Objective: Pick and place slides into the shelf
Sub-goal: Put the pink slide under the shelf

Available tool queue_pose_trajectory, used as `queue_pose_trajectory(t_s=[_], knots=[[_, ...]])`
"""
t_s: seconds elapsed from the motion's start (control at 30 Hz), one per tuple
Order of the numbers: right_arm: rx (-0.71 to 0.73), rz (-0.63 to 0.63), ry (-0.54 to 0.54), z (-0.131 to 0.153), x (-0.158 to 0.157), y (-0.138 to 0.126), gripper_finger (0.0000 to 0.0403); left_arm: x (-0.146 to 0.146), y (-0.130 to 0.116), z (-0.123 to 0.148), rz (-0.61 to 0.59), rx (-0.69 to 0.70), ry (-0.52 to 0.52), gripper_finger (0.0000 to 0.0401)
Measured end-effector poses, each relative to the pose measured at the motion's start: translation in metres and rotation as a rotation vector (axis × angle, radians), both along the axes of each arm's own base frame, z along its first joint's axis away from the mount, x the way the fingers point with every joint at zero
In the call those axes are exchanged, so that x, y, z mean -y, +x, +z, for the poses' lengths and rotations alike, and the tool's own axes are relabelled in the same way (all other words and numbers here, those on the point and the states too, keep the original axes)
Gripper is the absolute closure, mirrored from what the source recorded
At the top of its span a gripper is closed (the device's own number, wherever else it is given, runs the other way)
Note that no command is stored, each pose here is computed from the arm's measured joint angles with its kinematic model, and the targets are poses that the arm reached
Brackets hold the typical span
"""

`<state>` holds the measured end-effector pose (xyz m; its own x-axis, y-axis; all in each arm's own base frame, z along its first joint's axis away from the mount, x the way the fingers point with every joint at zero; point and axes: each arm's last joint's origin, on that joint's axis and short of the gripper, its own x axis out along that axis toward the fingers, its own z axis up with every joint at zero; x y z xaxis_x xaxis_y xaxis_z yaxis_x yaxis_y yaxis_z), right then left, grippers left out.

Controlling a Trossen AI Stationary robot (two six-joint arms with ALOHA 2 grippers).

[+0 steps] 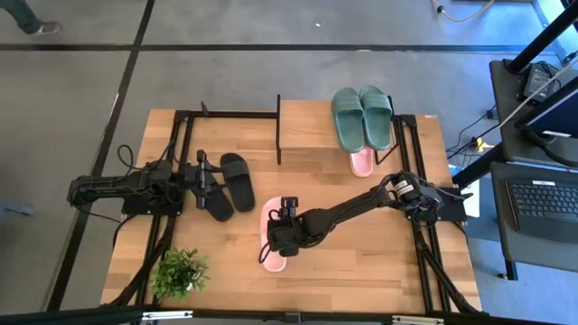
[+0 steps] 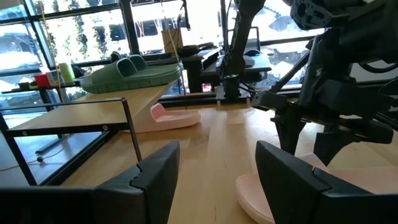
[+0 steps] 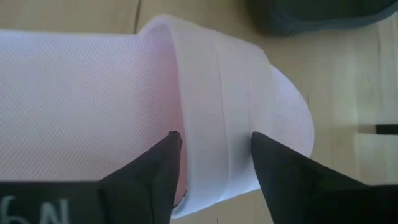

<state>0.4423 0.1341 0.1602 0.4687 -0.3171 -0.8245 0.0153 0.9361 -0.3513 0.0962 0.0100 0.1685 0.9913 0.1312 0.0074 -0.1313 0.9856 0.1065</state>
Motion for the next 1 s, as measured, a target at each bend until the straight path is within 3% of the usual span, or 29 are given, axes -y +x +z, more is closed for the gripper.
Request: queue_pose_trajectory(t_s=[0.13,0.37,0.5,0.6,0.87,1.0], knots=[[-0.003,0.0,-0.001,0.0,0.0,0.0,0.0249,0.0,0.0,0.0,0.0,0.0,0.0,0.0197],[-0.02,0.031,-0.055,0.0,0.001,-0.001,0.0383,0.0,0.0,0.0,0.0,0.0,0.0,0.0197],[-0.066,0.037,-0.16,0.008,0.0,-0.01,0.0388,0.0,0.0,0.0,0.0,0.0,0.0,0.0197],[-0.098,0.013,-0.169,0.033,-0.002,-0.024,0.039,0.0,0.0,0.0,0.0,0.0,-0.001,0.0197],[-0.037,-0.284,-0.224,0.116,0.003,-0.094,0.039,0.0,0.0,0.0,0.0,0.001,-0.001,0.0197],[0.015,-0.365,-0.285,0.122,0.0,-0.117,0.039,0.0,0.0,0.0,0.0,0.0,0.0,0.0197]])
